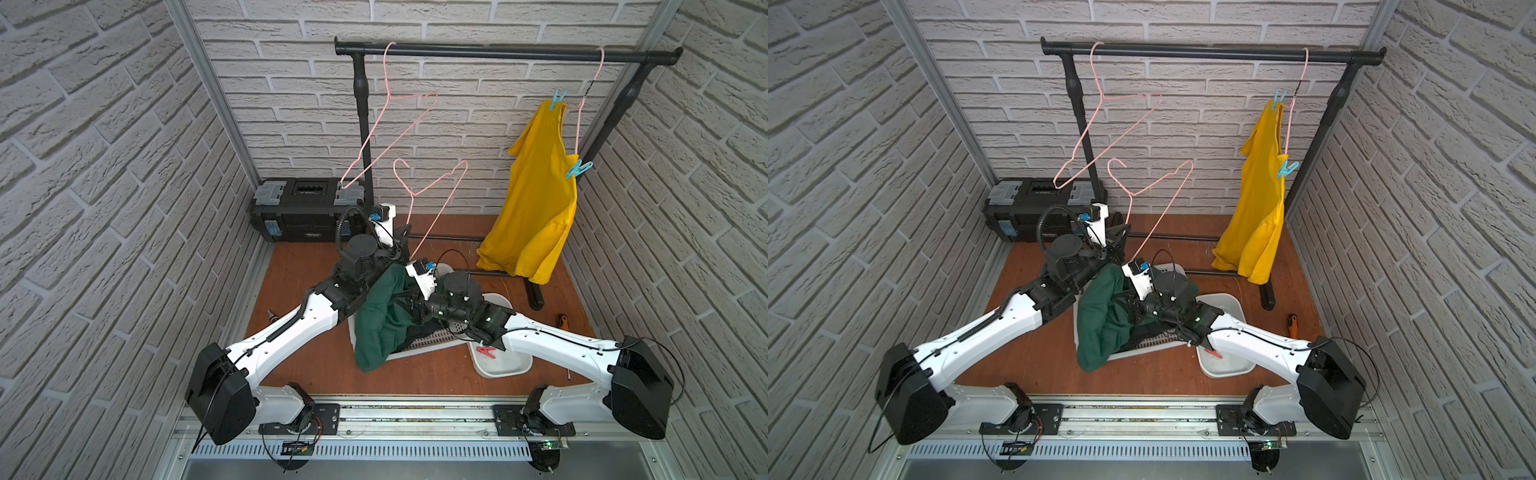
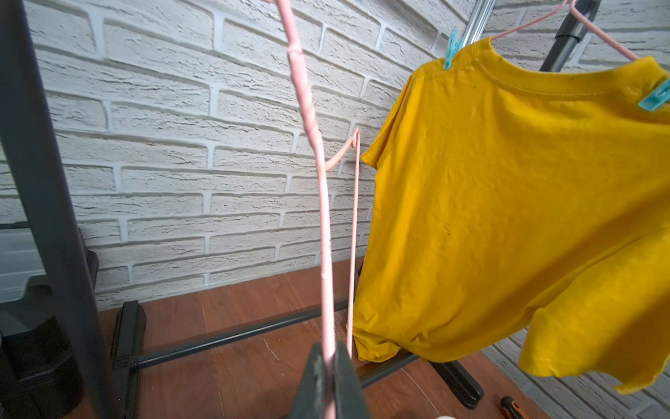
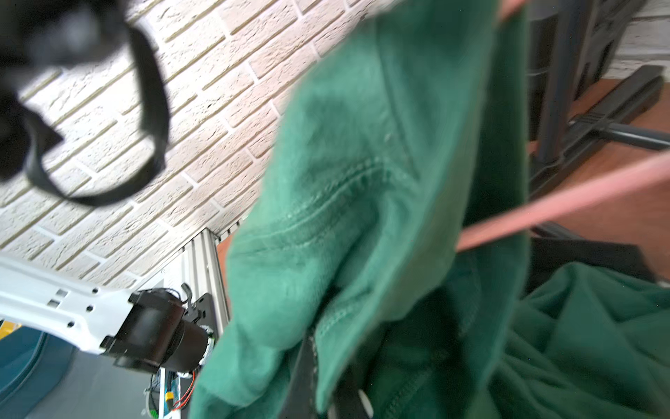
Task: Remove the clothespins securing t-shirts to the hanger
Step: Remove the T-shirt from the hanger.
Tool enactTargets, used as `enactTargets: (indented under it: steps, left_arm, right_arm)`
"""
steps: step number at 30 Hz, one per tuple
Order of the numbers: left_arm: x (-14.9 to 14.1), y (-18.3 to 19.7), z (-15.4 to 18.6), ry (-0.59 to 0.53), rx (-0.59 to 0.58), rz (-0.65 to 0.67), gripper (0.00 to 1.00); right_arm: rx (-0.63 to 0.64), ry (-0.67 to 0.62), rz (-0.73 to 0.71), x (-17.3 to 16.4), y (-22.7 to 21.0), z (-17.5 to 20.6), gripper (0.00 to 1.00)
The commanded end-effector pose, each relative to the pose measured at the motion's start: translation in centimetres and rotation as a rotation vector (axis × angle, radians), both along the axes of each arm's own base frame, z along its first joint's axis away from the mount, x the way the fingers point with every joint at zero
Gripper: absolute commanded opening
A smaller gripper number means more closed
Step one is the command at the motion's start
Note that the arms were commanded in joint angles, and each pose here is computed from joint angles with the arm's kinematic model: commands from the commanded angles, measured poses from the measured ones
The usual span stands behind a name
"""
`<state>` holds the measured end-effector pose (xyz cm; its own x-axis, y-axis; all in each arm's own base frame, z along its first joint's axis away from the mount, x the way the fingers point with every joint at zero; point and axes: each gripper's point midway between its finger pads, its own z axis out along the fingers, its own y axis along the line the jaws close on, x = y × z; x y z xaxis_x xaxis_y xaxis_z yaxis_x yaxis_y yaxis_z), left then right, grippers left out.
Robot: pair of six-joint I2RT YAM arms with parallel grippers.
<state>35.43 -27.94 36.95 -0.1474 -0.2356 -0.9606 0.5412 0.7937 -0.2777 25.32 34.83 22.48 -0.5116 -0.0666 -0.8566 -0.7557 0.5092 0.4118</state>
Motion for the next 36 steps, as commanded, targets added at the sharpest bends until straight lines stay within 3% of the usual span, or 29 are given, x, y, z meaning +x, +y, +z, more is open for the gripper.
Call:
enactTargets:
  steps: [1, 14, 25, 29, 36]
  left_arm:
    - [1.1, 1.2, 2.8, -0.070, -0.058, 0.065, 0.00]
    - [2.1, 1.6, 3.4, -0.065, -0.091, 0.088, 0.00]
    - [3.5, 1.3, 5.4, -0.128, -0.121, 0.125, 0.00]
    - [3.7, 1.1, 5.5, -0.114, -0.123, 0.126, 0.00]
    - [3.0, 1.3, 5.5, -0.108, -0.123, 0.120, 0.00]
  right_arm:
    - [0.043, -0.026, 0.054, -1.7, 0.5, 0.3, 0.03]
    - [-0.145, 0.077, 0.026, -2.4, -1.5, -5.8, 0.03]
    - [-0.211, 0.124, -0.011, -3.2, -3.3, -8.4, 0.03]
    - [-0.285, 0.174, -0.115, -2.2, -5.4, -10.1, 0.32]
    - [-0.183, 0.143, -0.159, -1.4, -6.7, -6.7, 0.47]
